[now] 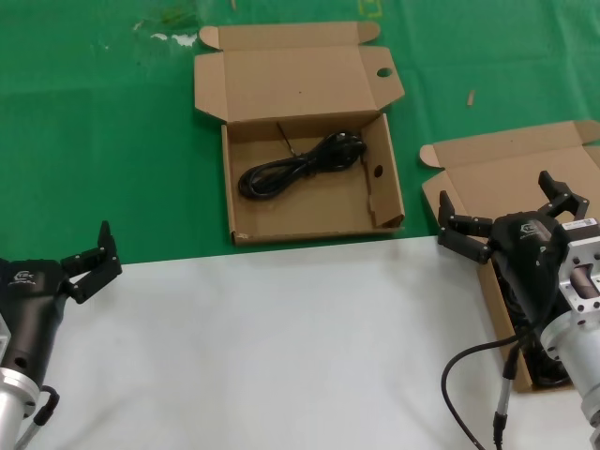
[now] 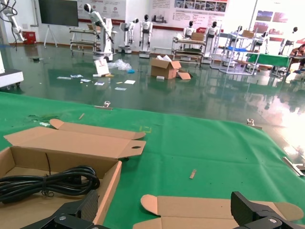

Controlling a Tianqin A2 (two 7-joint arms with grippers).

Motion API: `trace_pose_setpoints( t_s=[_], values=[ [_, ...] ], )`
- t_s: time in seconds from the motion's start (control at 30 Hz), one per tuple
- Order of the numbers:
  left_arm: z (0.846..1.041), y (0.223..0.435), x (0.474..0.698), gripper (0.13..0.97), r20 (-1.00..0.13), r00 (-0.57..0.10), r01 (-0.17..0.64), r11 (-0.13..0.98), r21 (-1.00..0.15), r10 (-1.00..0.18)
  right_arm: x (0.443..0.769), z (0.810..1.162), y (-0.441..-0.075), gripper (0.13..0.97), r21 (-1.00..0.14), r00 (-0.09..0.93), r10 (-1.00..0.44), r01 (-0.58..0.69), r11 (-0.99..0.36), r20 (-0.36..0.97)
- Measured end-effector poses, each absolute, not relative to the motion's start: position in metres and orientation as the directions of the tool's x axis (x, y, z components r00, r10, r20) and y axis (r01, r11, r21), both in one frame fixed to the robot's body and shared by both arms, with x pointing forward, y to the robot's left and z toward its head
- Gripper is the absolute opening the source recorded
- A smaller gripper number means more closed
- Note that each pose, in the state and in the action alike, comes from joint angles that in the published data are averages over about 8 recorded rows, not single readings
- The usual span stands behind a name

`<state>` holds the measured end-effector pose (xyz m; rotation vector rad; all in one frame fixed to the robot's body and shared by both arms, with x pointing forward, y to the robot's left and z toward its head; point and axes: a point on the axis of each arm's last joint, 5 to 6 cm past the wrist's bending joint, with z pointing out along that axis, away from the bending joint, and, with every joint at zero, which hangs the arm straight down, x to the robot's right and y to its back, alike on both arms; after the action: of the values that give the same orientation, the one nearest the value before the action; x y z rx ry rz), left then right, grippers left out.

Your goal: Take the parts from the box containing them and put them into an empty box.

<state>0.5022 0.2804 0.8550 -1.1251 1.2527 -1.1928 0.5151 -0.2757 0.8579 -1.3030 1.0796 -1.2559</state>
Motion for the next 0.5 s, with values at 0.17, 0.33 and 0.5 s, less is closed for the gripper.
trace_pose_setpoints(
  t_s=[0.17, 0.33, 0.5],
  values=[
    [0.855, 0.2804, 0.5022, 0.966, -0.071, -0.035, 0.022, 0.07, -0.997, -0.997, 0.5151, 0.8579, -0.2757, 0.966, -0.993, 0.067, -0.991, 0.034, -0.115, 0.117],
    [0.855, 0.2804, 0.5022, 0.966, -0.071, -0.035, 0.022, 0.07, -0.997, -0.997, 0.5151, 0.8579, -0.2757, 0.966, -0.993, 0.067, -0.991, 0.034, -0.115, 0.117],
    [0.855, 0.2804, 0.5022, 0.966, -0.071, -0.035, 0.022, 0.07, -0.997, -0.997, 0.5151, 0.8579, -0.2757, 0.966, -0.993, 0.067, -0.991, 0.034, -0.115, 0.117]
  ],
)
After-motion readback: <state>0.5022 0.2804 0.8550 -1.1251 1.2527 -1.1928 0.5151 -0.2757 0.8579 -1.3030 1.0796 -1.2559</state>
